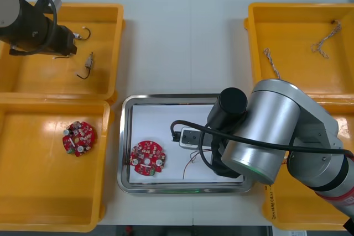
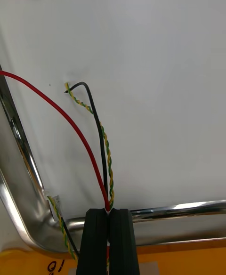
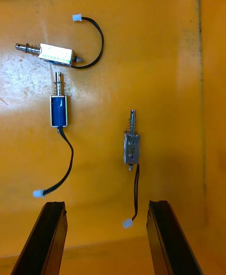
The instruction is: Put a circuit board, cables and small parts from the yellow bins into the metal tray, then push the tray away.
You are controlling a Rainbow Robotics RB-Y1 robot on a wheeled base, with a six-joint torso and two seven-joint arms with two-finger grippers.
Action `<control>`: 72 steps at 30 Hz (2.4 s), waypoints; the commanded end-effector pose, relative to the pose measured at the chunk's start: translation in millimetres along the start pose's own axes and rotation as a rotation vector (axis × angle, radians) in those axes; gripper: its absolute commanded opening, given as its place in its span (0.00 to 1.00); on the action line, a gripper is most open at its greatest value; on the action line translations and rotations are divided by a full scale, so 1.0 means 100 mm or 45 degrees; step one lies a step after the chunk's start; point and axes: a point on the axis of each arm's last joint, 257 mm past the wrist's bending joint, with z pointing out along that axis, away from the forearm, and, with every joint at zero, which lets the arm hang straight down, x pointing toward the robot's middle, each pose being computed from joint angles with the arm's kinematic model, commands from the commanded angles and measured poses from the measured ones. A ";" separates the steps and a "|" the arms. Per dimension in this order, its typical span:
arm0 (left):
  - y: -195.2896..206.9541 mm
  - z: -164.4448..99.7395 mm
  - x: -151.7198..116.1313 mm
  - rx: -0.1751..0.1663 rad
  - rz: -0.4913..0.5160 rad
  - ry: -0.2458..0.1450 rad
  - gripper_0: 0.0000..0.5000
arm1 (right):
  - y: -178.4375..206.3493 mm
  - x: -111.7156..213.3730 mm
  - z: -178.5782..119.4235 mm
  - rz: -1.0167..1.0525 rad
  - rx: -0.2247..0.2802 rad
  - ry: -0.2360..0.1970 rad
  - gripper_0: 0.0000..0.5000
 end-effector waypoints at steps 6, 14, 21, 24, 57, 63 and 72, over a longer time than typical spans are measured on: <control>-0.29 0.23 -0.35 0.009 0.197 -0.078 1.00 | 0.18 -0.20 0.07 0.027 -0.020 -0.050 0.00; -0.44 0.49 -0.35 0.022 0.225 -0.103 1.00 | 0.24 -0.15 0.19 0.055 -0.025 -0.082 0.00; -0.52 0.62 -0.28 0.015 0.260 -0.098 1.00 | 0.26 -0.11 0.25 0.077 -0.013 -0.086 0.00; -0.53 0.67 -0.25 0.007 0.269 -0.090 1.00 | 0.25 -0.11 0.28 0.082 -0.005 -0.093 0.00; -0.56 0.81 -0.13 -0.021 0.308 -0.064 0.00 | 0.20 -0.07 0.45 0.112 0.041 -0.063 1.00; -0.54 0.81 -0.12 -0.023 0.308 -0.062 0.00 | 0.11 -0.12 0.32 0.149 0.070 -0.104 1.00; -0.37 0.75 -0.10 -0.042 0.309 -0.035 0.00 | -0.13 -0.07 -0.06 0.236 0.102 -0.067 1.00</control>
